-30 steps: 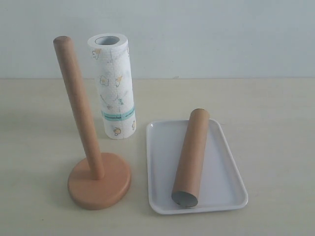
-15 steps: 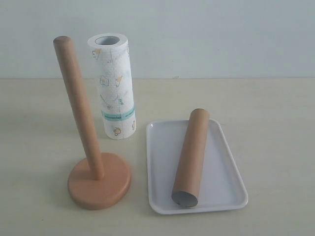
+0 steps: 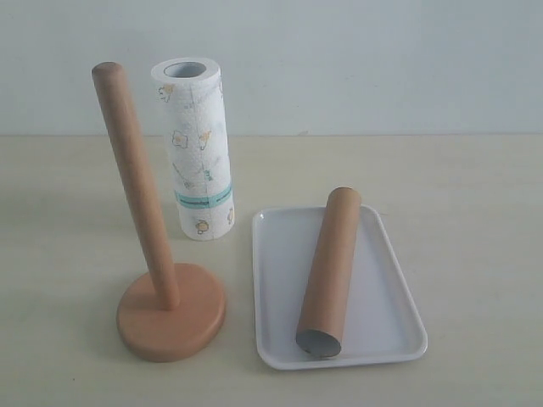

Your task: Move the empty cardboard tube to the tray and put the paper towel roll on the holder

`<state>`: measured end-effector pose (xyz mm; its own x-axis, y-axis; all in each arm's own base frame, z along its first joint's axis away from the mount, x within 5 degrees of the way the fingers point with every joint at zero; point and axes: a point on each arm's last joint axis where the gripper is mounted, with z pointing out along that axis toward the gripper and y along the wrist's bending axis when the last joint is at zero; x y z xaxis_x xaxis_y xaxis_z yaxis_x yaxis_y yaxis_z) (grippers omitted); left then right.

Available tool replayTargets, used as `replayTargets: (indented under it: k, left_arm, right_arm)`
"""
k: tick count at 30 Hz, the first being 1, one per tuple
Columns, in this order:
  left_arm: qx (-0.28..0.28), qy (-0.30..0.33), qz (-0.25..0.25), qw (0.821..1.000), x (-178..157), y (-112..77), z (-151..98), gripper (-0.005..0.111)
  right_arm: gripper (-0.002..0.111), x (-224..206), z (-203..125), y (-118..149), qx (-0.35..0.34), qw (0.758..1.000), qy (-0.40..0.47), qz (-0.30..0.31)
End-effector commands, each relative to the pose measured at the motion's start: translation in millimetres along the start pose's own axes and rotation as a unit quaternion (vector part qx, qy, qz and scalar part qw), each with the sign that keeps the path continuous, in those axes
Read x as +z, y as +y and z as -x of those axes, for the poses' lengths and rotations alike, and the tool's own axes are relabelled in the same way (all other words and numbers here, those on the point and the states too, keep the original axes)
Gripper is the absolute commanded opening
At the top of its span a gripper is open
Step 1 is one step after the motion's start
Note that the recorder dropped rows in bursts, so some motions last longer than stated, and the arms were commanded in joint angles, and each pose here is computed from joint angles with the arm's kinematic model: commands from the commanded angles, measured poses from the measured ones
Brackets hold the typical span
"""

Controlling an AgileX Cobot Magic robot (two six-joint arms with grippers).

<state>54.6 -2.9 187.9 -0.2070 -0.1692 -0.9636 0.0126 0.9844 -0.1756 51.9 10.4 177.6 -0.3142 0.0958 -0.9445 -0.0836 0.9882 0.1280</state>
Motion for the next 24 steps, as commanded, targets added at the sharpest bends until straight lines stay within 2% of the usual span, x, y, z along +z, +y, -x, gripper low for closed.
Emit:
replayTargets:
  k: [1, 19, 24]
  left_arm:
    - [0.002, 0.001, 0.002, 1.0, 0.1, 0.5, -1.1, 0.004]
    - [0.002, 0.001, 0.002, 1.0, 0.1, 0.5, -1.1, 0.004]
    - [0.002, 0.001, 0.002, 1.0, 0.1, 0.5, -1.1, 0.004]
  right_arm:
    - [0.003, -0.4, 0.8, 0.0, 0.0, 1.0, -0.004, -0.001]
    - [0.003, -0.4, 1.0, -0.1, 0.0, 1.0, -0.005, -0.001]
    - [0.003, -1.0, 10.3, -1.5, -0.003, 0.998, -0.057, -0.009]
